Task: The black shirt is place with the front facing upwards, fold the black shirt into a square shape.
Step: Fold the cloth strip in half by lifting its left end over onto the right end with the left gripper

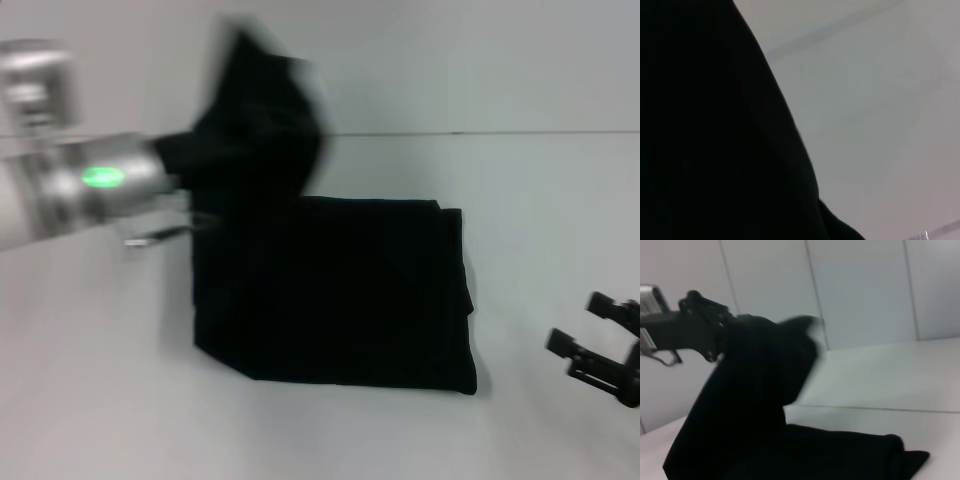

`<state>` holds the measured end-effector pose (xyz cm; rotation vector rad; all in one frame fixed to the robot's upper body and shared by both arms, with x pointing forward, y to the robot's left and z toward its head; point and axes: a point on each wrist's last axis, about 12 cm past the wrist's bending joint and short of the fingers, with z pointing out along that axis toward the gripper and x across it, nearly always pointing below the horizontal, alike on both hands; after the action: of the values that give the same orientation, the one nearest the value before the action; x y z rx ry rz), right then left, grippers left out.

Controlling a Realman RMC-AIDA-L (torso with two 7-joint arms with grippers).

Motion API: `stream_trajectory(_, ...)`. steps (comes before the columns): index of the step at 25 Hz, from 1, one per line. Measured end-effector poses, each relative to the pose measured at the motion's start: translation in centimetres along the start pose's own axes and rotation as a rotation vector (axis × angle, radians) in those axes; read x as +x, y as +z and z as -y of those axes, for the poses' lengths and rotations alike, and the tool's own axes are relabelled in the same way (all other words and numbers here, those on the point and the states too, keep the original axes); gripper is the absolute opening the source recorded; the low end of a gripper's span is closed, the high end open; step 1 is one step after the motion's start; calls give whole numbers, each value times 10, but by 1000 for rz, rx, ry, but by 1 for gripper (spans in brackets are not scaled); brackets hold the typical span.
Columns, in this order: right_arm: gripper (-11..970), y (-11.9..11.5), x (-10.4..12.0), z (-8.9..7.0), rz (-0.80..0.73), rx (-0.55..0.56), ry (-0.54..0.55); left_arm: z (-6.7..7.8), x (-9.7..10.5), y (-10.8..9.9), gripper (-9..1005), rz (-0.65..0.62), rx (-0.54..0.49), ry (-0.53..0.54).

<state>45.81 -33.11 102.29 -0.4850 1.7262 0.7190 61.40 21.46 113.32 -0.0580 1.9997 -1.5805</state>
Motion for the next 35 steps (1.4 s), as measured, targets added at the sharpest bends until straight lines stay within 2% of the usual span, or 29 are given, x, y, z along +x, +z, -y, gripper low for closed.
stream_trajectory(2,923,-8,2,0,12,15,9,4,17,35,15,-63,9,27)
stream_trajectory(3,922,-13,2,-1,19,21,13,4,25,47,15,-86,7,34)
stream_trajectory(5,922,-22,3,-1,35,33,19,-6,53,70,15,-132,-10,29)
stream_trajectory(6,922,-26,3,-1,42,40,19,-11,65,74,15,-147,-26,22)
stream_trajectory(8,922,-31,3,-2,50,46,22,-26,91,77,15,-169,-83,9)
stream_trajectory(11,923,-34,3,-2,54,53,24,-43,111,65,15,-167,-136,-21)
stream_trajectory(13,924,-35,4,-1,50,62,24,-48,120,56,15,-165,-138,-51)
stream_trajectory(18,922,-29,1,2,51,59,16,-50,129,50,14,-172,-118,-69)
stream_trajectory(24,923,-20,-3,4,57,49,9,-41,131,54,55,-196,-50,-67)
stream_trajectory(29,923,-17,-2,5,47,59,10,-31,136,51,96,-212,60,-15)
stream_trajectory(32,923,-15,-3,5,49,58,8,-31,137,49,120,-234,60,-10)
stream_trajectory(35,924,-14,-4,6,50,57,7,-33,139,47,218,-258,49,-4)
